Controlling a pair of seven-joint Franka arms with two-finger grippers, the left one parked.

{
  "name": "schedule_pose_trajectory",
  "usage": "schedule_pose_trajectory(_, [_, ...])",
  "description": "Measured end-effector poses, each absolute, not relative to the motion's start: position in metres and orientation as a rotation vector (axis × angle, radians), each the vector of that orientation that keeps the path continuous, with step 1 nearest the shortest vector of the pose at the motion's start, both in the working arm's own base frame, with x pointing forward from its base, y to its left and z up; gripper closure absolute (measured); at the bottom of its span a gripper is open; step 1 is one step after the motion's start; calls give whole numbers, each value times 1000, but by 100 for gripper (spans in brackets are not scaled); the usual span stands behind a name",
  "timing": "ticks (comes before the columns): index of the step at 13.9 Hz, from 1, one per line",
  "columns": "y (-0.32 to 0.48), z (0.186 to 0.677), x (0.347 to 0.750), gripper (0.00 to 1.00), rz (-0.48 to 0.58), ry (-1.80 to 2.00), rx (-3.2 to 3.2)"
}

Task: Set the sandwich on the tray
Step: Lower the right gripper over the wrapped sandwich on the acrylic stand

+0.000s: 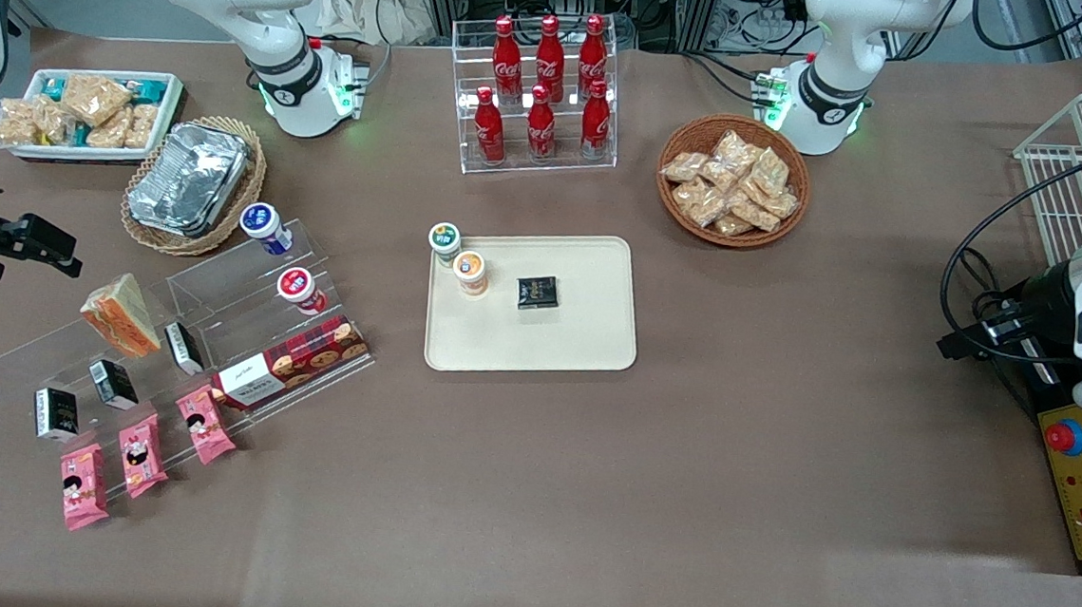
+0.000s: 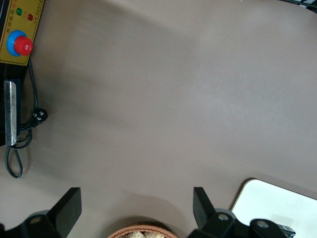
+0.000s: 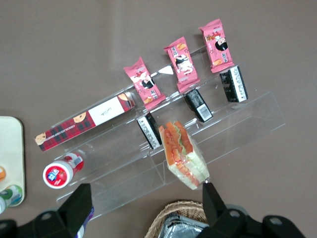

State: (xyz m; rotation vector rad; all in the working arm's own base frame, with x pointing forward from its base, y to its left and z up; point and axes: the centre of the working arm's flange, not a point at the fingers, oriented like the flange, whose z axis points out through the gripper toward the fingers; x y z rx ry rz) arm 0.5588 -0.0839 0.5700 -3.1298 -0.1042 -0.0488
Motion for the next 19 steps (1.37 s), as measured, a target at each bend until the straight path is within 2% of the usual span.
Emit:
schedule_pose_trajectory(7, [-82, 570, 554, 0, -15, -120, -3124])
schedule_pose_trajectory(13, [-125, 542, 538, 1, 67, -272, -3094])
schedule_pose_trajectory(19, [-147, 495, 527, 1, -25, -428, -3092])
